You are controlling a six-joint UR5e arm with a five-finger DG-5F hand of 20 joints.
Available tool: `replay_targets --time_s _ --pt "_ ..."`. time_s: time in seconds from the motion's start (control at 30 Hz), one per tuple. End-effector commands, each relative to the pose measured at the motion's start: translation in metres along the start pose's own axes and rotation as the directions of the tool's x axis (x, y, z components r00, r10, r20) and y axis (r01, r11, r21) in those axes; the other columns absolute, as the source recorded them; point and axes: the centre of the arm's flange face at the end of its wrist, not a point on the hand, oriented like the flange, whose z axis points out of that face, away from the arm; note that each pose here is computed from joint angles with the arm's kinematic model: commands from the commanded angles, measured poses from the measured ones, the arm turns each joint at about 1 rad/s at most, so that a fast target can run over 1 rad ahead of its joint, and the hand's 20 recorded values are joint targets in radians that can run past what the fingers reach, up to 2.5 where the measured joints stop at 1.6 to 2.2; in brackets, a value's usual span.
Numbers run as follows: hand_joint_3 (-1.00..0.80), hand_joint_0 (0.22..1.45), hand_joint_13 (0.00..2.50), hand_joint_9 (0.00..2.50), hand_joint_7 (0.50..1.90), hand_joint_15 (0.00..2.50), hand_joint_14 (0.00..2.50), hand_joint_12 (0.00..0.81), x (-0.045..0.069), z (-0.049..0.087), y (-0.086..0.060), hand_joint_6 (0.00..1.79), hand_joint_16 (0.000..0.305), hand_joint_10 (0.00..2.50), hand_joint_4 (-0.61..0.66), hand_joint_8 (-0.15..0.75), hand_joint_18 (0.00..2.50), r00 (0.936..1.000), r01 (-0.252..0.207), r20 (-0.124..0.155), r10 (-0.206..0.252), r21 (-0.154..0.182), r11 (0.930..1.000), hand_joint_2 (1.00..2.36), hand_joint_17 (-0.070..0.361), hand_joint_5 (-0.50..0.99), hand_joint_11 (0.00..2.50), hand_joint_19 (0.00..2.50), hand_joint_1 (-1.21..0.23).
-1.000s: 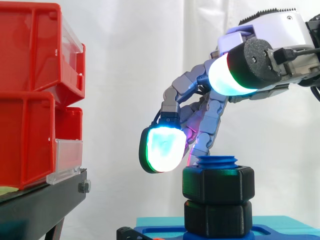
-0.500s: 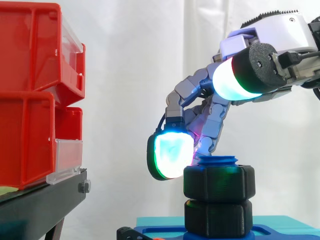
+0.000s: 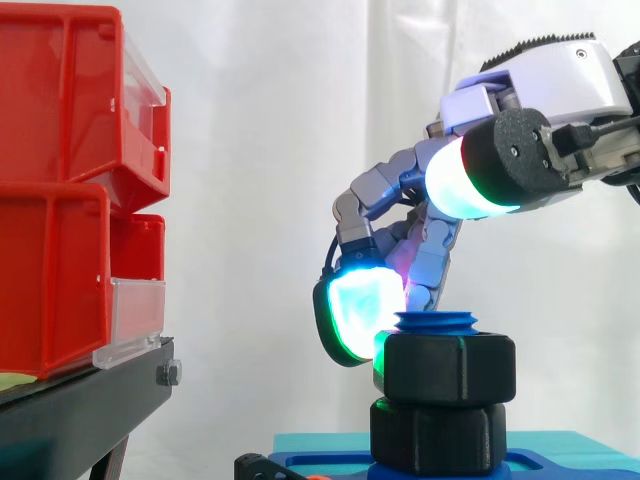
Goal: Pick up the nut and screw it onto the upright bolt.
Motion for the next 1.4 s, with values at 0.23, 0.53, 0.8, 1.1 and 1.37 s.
replay_targets --time_s 0.23,0.53,0.8,1.1,1.37 --pt "-0.5 0.55 0.78 1.18 1.49 0.0 0.0 0.242 0.003 -0.005 -0.013 0.54 0.02 0.0 0.18 0.3 0.4 0.9998 -0.003 -0.02 0.003 0.017 0.9998 1.0 0.044 0.02 0.0 0.0 -0.21" --pt "-0.5 0.55 0.93 1.34 1.44 0.0 0.0 0.214 0.002 -0.009 -0.021 0.57 0.014 0.0 0.13 0.297 0.57 0.9996 -0.006 -0.028 0.007 0.027 0.9996 1.0 0.031 0.05 0.01 0.0 -0.24" --pt "-0.5 0.54 0.84 1.19 1.22 0.0 0.0 0.243 -0.01 -0.012 -0.024 0.5 0.018 0.0 0.23 0.299 0.47 0.9995 -0.008 -0.031 0.009 0.026 0.9996 1.0 0.041 -0.02 0.0 0.0 -0.2" --pt "-0.5 0.53 0.75 1.05 0.76 0.0 0.0 0.268 -0.055 -0.02 -0.024 0.5 0.025 0.0 0.22 0.281 0.43 0.9984 0.056 -0.012 -0.056 0.003 0.9984 1.0 0.056 -0.11 0.0 0.0 -0.18" --pt "-0.5 0.52 0.64 0.93 0.63 0.0 0.0 0.262 -0.065 -0.019 -0.016 0.5 0.029 0.0 0.21 0.249 0.32 0.9973 0.073 0.002 -0.073 0.001 0.9973 1.0 0.066 -0.12 0.0 0.0 -0.15"
